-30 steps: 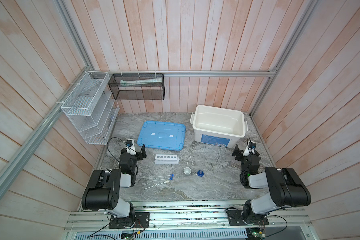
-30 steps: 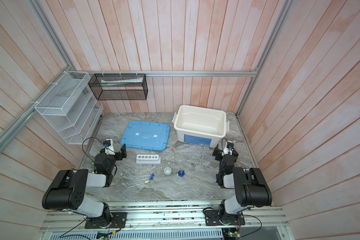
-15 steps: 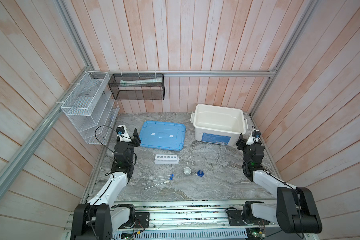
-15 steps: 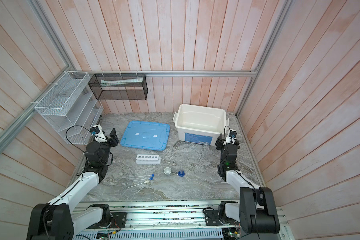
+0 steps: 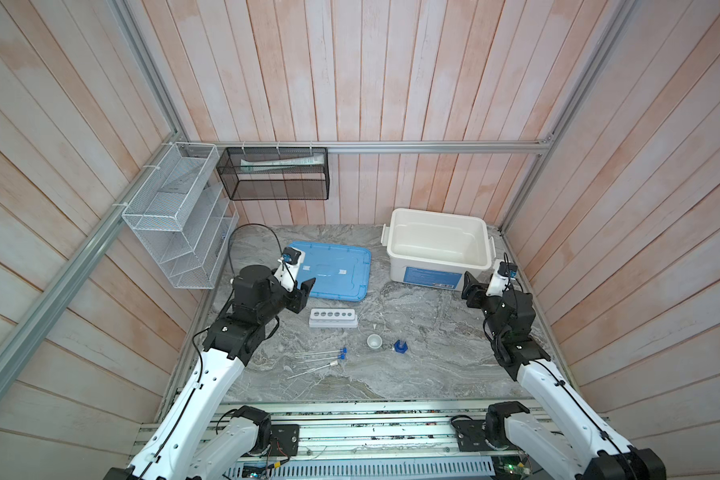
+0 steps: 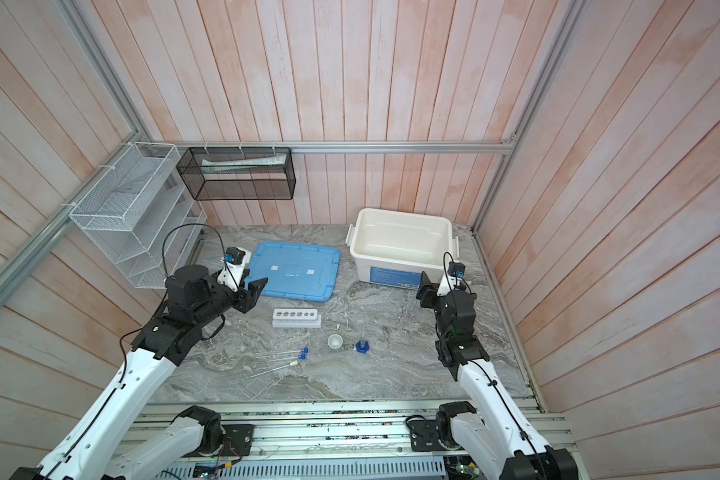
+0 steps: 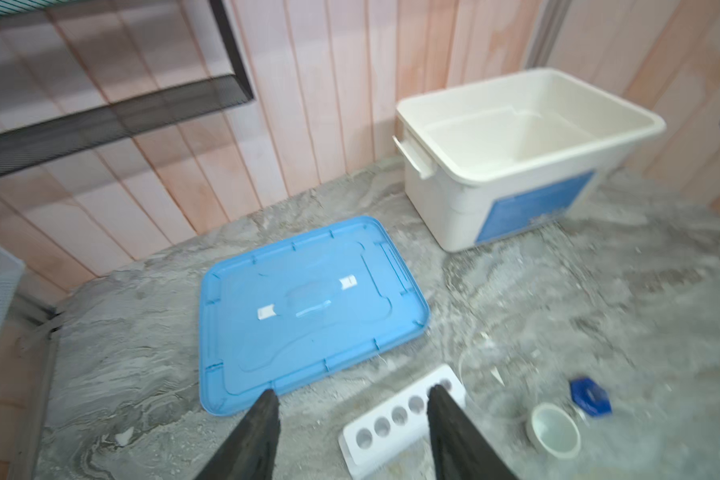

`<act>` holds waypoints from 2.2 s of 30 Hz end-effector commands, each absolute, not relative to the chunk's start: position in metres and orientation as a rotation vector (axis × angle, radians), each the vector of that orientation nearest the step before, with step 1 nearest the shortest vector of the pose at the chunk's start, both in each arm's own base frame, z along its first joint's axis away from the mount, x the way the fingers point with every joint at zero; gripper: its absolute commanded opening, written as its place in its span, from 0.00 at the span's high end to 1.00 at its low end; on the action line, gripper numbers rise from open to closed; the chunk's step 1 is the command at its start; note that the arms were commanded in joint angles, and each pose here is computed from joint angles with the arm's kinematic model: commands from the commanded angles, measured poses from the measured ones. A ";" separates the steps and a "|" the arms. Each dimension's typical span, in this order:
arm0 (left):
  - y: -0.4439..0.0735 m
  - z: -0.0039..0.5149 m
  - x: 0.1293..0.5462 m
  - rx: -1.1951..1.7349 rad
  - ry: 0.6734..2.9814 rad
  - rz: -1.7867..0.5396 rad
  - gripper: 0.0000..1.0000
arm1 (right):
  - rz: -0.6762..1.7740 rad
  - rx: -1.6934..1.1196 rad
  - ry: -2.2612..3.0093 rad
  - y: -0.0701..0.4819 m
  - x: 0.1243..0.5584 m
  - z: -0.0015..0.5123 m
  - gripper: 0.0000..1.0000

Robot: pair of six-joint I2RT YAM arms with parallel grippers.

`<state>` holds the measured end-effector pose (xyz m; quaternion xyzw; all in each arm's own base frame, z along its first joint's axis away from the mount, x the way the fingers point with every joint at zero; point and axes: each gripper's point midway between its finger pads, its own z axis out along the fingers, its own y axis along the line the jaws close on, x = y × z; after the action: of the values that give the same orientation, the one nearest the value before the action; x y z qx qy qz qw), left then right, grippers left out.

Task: Organize the chemistry lab equipment
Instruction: 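Move left gripper over the blue-capped test tubes while right arm shifts toward white box, then lower left gripper and close it on a blue-capped test tube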

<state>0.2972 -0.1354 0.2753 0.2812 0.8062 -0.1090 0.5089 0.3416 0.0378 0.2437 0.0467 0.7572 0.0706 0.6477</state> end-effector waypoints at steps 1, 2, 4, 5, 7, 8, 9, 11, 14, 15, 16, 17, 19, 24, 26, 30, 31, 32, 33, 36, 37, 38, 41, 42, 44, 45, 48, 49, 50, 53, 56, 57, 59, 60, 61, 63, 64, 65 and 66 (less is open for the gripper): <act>-0.144 0.208 0.251 1.000 2.129 -0.283 0.41 | 0.230 0.070 1.739 0.052 0.339 0.254 0.26; -0.147 0.197 0.245 1.040 2.156 -0.282 0.42 | 0.237 0.058 1.738 0.055 0.340 0.257 0.26; -0.155 0.175 0.229 1.160 2.190 -0.296 0.45 | 0.243 0.038 1.739 0.059 0.341 0.262 0.26; -0.156 0.166 0.224 1.194 2.213 -0.284 0.45 | 0.244 0.032 1.738 0.060 0.342 0.263 0.26; -0.155 0.145 0.215 1.271 2.253 -0.243 0.47 | 0.249 0.027 1.743 0.062 0.342 0.261 0.26; -0.154 0.137 0.212 1.303 2.263 -0.224 0.48 | 0.252 0.027 1.747 0.062 0.343 0.259 0.26; -0.154 0.128 0.209 1.340 2.273 -0.199 0.48 | 0.258 0.027 1.752 0.063 0.343 0.256 0.26; -0.153 0.115 0.205 1.392 2.287 -0.159 0.49 | 0.271 0.028 1.764 0.065 0.344 0.251 0.27; -0.151 0.107 0.215 1.407 2.258 -0.054 0.50 | 0.290 0.032 1.776 0.068 0.345 0.245 0.27; -0.153 0.105 0.217 1.408 2.247 -0.050 0.50 | 0.299 0.033 1.777 0.069 0.345 0.242 0.27; -0.156 0.103 0.221 1.407 2.241 -0.047 0.51 | 0.312 0.039 1.776 0.070 0.345 0.240 0.28; -0.160 0.101 0.222 1.413 2.240 -0.055 0.52 | 0.334 0.036 1.783 0.073 0.345 0.236 0.28; -0.165 0.094 0.223 1.433 2.256 -0.066 0.52 | 0.359 0.032 1.801 0.078 0.345 0.229 0.29; -0.172 0.087 0.229 1.449 2.268 -0.067 0.52 | 0.376 0.031 1.819 0.082 0.344 0.219 0.29; -0.172 0.081 0.229 1.461 2.283 -0.064 0.52 | 0.376 0.026 1.820 0.082 0.343 0.217 0.30; -0.172 0.074 0.233 1.473 2.303 -0.036 0.53 | 0.373 0.015 1.821 0.083 0.341 0.215 0.30; -0.173 0.074 0.235 1.473 2.303 -0.028 0.53 | 0.367 0.013 1.821 0.082 0.341 0.214 0.30; -0.173 0.073 0.235 1.474 2.307 -0.026 0.53 | 0.364 0.013 1.820 0.082 0.340 0.214 0.30; -0.173 0.071 0.236 1.476 2.308 -0.022 0.53 | 0.360 0.011 1.823 0.081 0.340 0.212 0.30; -0.172 0.063 0.236 1.503 2.322 0.014 0.54 | 0.360 0.009 1.829 0.081 0.339 0.209 0.30; -0.172 0.061 0.237 1.508 2.322 0.029 0.54 | 0.364 0.008 1.823 0.082 0.338 0.210 0.30; -0.172 0.060 0.238 1.510 2.320 0.039 0.55 | 0.368 0.008 1.822 0.082 0.338 0.210 0.30; -0.174 0.061 0.242 1.497 2.315 0.048 0.55 | 0.385 0.005 1.818 0.084 0.336 0.209 0.30; -0.174 0.060 0.242 1.498 2.315 0.048 0.55 | 0.388 0.005 1.817 0.084 0.336 0.209 0.30; -0.174 0.058 0.242 1.498 2.320 0.048 0.55 | 0.397 0.002 1.819 0.086 0.336 0.209 0.30; -0.174 0.058 0.242 1.497 2.319 0.048 0.55 | 0.398 0.004 1.821 0.085 0.336 0.208 0.30; -0.173 0.056 0.243 1.494 2.319 0.058 0.55 | 0.404 0.004 1.823 0.086 0.336 0.207 0.30; -0.173 0.055 0.243 1.492 2.317 0.063 0.55 | 0.406 0.005 1.824 0.086 0.336 0.207 0.30; -0.172 0.055 0.244 1.486 2.319 0.066 0.55 | 0.407 0.005 1.821 0.086 0.336 0.207 0.31; -0.175 0.057 0.247 1.464 2.326 0.059 0.55 | 0.407 0.011 1.817 0.086 0.335 0.206 0.31; -0.175 0.054 0.247 1.465 2.334 0.059 0.55 | 0.410 0.012 1.817 0.086 0.335 0.206 0.33; -0.175 0.052 0.246 1.470 2.338 0.063 0.55 | 0.408 0.013 1.817 0.085 0.335 0.206 0.33; -0.175 0.051 0.247 1.478 2.335 0.069 0.56 | 0.401 0.014 1.816 0.084 0.334 0.206 0.34; -0.175 0.050 0.247 1.482 2.337 0.071 0.56 | 0.398 0.014 1.815 0.084 0.334 0.205 0.35; -0.175 0.049 0.247 1.487 2.336 0.073 0.56 | 0.395 0.016 1.814 0.083 0.333 0.205 0.35; -0.174 0.048 0.248 1.489 2.340 0.083 0.56 | 0.394 0.020 1.813 0.083 0.333 0.205 0.35; -0.174 0.047 0.247 1.492 2.348 0.083 0.56 | 0.391 0.020 1.812 0.082 0.333 0.204 0.36; -0.175 0.047 0.248 1.494 2.349 0.083 0.56 | 0.392 0.020 1.811 0.082 0.333 0.205 0.36; -0.175 0.047 0.249 1.488 2.354 0.084 0.56 | 0.391 0.020 1.812 0.082 0.333 0.204 0.36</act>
<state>0.2379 -0.1671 0.0381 0.5301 0.8320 0.0278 0.1614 0.3348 0.0818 0.2034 0.0065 0.7863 0.1663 0.5950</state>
